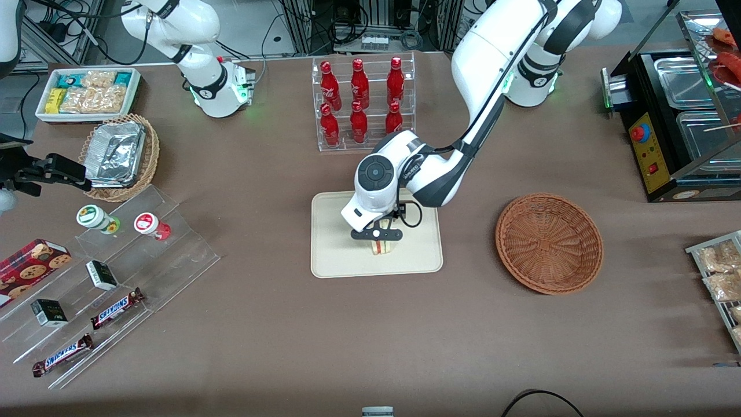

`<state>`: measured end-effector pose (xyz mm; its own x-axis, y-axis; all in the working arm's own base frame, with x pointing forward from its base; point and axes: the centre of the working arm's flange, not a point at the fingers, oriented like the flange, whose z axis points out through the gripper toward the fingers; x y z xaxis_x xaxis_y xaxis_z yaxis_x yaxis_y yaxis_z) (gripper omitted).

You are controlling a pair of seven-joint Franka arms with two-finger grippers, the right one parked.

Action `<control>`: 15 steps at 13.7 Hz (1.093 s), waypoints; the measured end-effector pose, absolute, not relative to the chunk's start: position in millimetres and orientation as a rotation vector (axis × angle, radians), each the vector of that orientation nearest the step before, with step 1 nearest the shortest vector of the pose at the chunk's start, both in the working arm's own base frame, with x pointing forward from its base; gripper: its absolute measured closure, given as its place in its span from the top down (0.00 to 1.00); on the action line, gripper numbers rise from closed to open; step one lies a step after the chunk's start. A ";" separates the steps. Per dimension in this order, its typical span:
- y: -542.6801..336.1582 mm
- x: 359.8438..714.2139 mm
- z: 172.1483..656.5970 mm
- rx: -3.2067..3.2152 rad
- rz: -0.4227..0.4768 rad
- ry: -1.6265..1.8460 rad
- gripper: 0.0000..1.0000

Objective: Place sandwich from basket to tray

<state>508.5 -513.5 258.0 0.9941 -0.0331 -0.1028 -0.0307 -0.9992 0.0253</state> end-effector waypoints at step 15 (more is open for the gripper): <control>-397.2 571.3 434.6 3.148 -0.144 -0.073 1.00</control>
